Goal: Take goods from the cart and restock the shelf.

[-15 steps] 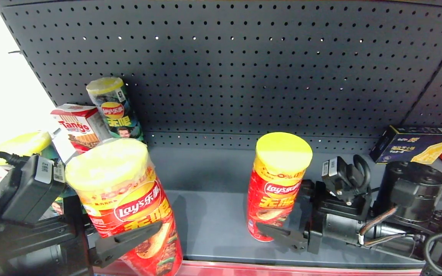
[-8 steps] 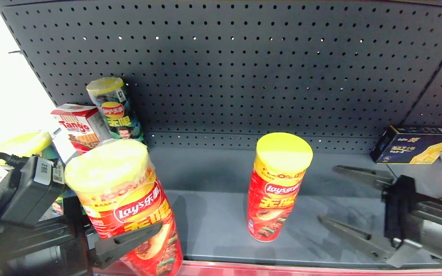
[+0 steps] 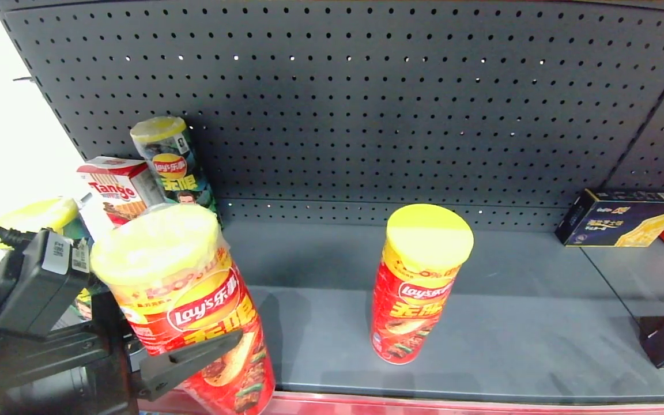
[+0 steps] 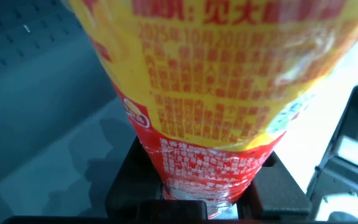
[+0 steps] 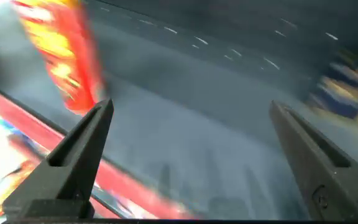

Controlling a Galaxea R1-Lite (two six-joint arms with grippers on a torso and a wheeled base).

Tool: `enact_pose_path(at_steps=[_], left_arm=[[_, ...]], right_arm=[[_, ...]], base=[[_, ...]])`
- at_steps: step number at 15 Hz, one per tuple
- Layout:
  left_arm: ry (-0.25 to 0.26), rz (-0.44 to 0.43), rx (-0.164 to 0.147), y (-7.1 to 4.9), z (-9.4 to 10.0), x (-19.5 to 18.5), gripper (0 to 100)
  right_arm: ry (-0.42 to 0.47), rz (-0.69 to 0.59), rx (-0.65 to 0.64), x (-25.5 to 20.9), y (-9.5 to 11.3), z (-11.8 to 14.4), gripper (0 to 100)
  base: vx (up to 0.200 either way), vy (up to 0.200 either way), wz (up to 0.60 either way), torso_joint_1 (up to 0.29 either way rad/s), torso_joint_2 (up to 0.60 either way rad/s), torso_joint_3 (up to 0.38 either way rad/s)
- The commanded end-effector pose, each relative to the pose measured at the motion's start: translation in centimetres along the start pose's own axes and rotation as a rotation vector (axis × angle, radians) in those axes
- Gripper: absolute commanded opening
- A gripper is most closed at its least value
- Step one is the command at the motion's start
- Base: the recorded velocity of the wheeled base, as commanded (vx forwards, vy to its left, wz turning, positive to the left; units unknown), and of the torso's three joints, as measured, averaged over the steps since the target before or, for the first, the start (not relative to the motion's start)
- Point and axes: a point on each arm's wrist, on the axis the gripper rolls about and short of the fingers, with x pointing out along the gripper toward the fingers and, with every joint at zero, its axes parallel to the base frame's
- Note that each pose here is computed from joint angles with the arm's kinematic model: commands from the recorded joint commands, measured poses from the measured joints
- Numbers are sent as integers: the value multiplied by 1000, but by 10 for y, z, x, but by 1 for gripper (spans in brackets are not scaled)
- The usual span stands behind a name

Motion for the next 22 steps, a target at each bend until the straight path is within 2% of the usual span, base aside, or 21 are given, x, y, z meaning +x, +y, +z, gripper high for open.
enact_pose_path(at_steps=[1,3,4,7,8,11,12,13,17,19,20,22], left_arm=[[17,-9,-3,-2,-6,-1,0],[4,-7,3,-1,-2,0,0],[-3,-5,7,0,1,0,0],[-30,-1,20,1,11,3,0],[-27,-1,18,1,10,3,0],[-31,-8,19,1,11,2,0],[-31,-22,13,-1,9,0,0],[-33,-31,14,-2,9,-1,0],[-35,-57,18,-3,9,-1,0],[-39,-78,20,-4,10,-1,0],[-39,-83,20,-4,10,-1,0],[-40,-98,22,-7,10,0,0]], right_arm=[[-46,-233,26,-67,10,-42,100],[-44,-354,59,-67,7,-45,100],[-36,-365,62,-66,7,-47,100],[116,-585,62,-59,6,-89,100],[121,-585,71,-59,6,-90,100],[125,-478,42,-58,8,-90,100],[115,-286,-24,-56,12,-89,100],[105,-221,-34,-56,13,-89,100],[92,-195,19,-56,14,-89,100],[3,-60,24,-63,14,-90,100],[-8,-37,28,-64,13,-91,100],[3,-123,39,-64,12,-91,100]], base=[[0,0,0,0,0,0],[0,0,0,0,0,0],[0,0,0,0,0,0],[0,0,0,0,0,0],[0,0,0,0,0,0],[0,0,0,0,0,0],[0,0,0,0,0,0],[0,0,0,0,0,0],[0,0,0,0,0,0],[0,0,0,0,0,0],[0,0,0,0,0,0],[0,0,0,0,0,0]])
